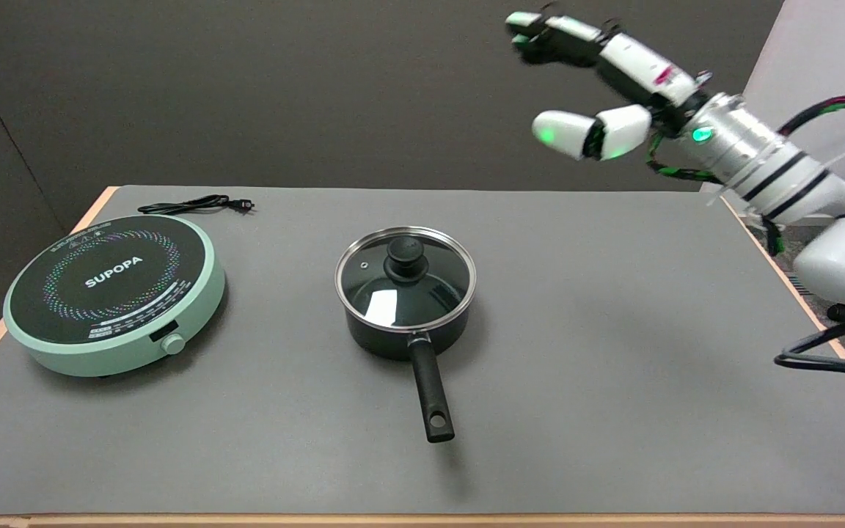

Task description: Pick up the pot lid.

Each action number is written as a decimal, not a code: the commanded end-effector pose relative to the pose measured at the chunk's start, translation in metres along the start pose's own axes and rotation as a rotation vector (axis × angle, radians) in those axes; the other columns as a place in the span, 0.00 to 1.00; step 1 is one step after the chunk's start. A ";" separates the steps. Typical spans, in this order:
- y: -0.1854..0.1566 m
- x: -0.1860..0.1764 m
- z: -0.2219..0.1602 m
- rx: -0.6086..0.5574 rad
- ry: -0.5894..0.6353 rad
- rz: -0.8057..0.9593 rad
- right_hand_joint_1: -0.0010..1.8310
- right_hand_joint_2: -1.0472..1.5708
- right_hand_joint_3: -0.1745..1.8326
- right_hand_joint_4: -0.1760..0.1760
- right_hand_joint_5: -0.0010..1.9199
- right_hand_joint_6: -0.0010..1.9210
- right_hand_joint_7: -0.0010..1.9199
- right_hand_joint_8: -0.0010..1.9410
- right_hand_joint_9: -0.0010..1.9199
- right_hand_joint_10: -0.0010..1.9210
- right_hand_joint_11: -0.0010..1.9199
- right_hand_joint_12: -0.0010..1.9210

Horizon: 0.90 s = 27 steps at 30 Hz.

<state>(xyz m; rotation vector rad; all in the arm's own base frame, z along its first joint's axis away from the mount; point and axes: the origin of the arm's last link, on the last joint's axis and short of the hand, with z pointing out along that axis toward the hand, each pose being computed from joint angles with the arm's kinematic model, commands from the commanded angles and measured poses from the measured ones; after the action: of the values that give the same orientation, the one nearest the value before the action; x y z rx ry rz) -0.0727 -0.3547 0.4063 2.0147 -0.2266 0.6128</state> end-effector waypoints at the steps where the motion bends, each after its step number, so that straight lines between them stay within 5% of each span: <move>1: -0.036 -0.081 0.049 0.093 -0.391 -0.255 0.33 0.57 0.56 0.77 0.11 0.07 0.18 0.08 0.20 0.11 0.12 0.24; 8: -0.053 -0.093 0.059 0.190 -0.426 -0.504 0.37 0.58 0.57 0.76 0.12 0.07 0.17 0.08 0.20 0.11 0.11 0.23; 27: -0.093 -0.136 0.086 0.368 -0.488 -0.657 0.41 0.61 0.57 0.76 0.18 0.08 0.23 0.08 0.25 0.13 0.11 0.22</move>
<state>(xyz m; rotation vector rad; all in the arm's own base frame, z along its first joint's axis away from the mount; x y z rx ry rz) -0.1099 -0.3878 0.2856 2.2829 0.0691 -0.0218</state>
